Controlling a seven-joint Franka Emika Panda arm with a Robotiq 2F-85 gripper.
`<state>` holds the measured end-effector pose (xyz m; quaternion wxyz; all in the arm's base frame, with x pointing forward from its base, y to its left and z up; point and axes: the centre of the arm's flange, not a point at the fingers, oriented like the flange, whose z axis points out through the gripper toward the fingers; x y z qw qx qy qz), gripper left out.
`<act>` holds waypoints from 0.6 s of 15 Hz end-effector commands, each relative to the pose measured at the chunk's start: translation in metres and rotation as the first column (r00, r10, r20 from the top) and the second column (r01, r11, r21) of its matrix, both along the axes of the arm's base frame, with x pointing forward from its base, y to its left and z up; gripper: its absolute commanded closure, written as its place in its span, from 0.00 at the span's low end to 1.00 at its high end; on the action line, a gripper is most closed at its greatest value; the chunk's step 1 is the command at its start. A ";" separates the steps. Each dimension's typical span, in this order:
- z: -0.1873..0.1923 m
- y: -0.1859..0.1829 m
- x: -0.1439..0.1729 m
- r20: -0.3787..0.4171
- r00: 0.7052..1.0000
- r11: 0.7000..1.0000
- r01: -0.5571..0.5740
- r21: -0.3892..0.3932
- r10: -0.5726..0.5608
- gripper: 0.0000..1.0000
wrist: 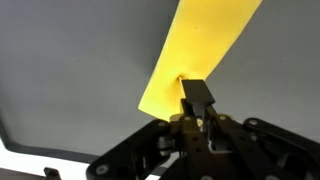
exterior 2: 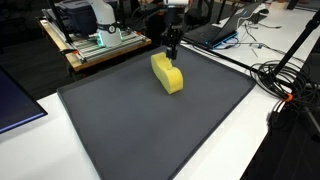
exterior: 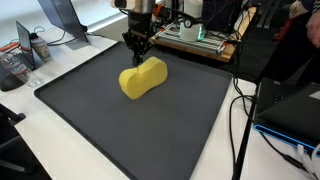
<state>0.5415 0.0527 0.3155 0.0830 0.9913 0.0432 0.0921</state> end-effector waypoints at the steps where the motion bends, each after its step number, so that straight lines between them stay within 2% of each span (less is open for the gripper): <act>1: -0.043 0.004 -0.014 -0.059 0.998 1.000 -0.010 -0.019 0.009 0.97; 9: -0.046 0.005 -0.018 -0.068 0.997 0.999 -0.033 -0.035 0.030 0.97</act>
